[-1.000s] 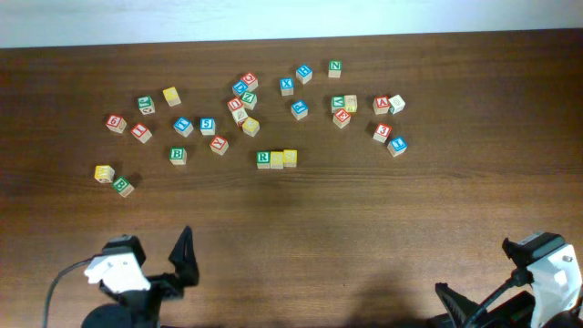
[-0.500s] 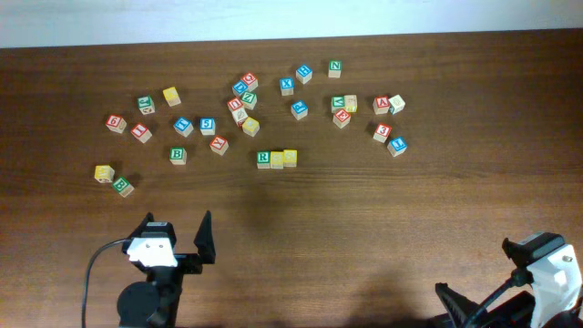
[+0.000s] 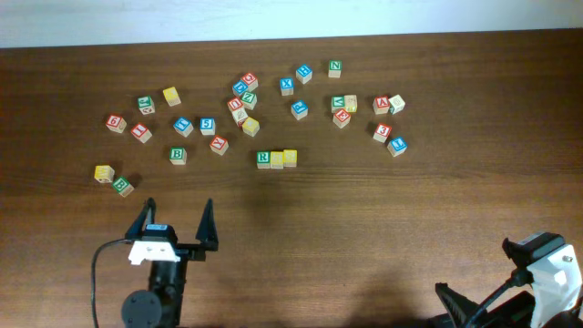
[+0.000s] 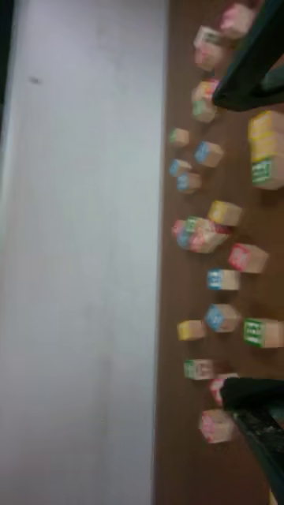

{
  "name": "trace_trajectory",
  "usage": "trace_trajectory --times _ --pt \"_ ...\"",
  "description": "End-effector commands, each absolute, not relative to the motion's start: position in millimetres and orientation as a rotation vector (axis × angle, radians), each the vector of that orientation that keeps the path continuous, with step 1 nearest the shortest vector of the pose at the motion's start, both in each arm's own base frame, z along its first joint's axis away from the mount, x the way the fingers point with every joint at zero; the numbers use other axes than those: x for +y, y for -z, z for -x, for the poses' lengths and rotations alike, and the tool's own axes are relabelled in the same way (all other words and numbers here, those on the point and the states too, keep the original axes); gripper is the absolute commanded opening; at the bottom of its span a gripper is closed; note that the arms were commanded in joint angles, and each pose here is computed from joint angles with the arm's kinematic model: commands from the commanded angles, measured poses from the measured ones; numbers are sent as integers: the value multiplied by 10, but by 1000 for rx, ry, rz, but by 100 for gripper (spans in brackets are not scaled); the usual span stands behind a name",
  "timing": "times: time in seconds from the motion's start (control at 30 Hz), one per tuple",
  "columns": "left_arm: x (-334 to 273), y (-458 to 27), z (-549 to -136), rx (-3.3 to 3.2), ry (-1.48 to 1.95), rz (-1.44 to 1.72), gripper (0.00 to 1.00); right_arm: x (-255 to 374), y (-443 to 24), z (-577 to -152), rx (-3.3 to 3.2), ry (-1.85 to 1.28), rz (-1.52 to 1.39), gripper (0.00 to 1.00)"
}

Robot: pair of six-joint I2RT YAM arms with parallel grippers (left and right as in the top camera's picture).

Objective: Spell out RSS

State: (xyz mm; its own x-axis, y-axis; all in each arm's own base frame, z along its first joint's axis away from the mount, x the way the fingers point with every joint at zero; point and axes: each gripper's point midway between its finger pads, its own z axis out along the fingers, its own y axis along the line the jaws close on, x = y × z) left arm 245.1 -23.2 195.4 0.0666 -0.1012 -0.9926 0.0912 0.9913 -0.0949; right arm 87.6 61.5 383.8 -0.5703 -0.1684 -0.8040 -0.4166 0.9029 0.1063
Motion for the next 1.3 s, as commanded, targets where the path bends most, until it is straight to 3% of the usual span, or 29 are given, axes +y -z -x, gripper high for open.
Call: trace_trajectory --times 0.0,0.07,0.83,0.93,1.07,1.27 --pt "-240 -1750 -2455 1575 129 -14 99 595 -3839 -879 2177 -345 406 98" --pt "-251 -1565 -2447 1650 130 -21 99 595 -3839 -879 2177 -345 406 98" --pt "-282 -1562 -2442 1652 145 -35 99 567 -3800 -991 2176 -305 407 98" --pt "-283 -1562 -2442 1652 145 -35 99 540 -3498 -1413 2178 -237 373 98" --pt "-283 -1562 -2442 1652 145 -35 99 688 -2766 -1898 2077 -269 386 98" --pt "-282 -1562 -2442 1652 145 -35 99 796 -1830 -2015 1948 -310 410 98"
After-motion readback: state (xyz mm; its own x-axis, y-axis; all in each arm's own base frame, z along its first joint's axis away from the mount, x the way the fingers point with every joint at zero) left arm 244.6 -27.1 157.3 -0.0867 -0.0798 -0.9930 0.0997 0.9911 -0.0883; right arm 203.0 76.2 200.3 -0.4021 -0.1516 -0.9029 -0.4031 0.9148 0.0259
